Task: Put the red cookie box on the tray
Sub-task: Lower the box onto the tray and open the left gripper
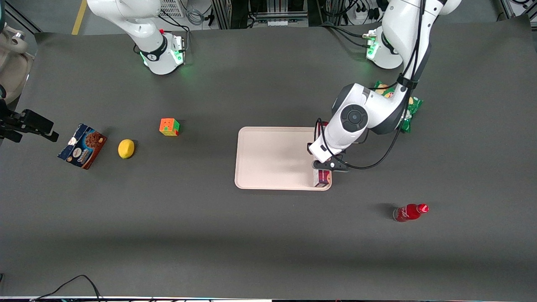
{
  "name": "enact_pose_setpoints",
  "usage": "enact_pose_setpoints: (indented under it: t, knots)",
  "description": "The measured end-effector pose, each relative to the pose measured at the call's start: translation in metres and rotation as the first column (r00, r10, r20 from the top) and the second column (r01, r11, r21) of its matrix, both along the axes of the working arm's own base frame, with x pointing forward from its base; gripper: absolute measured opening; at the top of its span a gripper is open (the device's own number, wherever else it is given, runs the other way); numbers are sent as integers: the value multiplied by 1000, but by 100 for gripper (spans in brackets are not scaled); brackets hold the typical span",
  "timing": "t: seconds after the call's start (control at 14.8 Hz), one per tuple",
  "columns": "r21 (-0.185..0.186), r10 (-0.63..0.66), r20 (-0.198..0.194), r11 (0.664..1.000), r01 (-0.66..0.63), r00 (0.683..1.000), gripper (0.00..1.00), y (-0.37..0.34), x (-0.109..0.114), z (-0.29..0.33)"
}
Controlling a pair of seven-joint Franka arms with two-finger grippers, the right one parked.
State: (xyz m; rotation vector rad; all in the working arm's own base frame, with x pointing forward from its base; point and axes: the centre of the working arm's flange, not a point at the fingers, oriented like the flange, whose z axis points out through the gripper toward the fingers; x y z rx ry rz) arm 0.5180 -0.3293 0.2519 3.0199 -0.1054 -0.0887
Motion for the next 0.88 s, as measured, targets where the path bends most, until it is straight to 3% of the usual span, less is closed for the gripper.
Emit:
enact_pose_setpoints:
  t: [0.74, 0.88]
  knots:
    - [3, 39, -7, 999, -39, 999, 34, 1, 0, -20]
    - [2, 41, -6, 999, -41, 999, 52, 1, 0, -20]
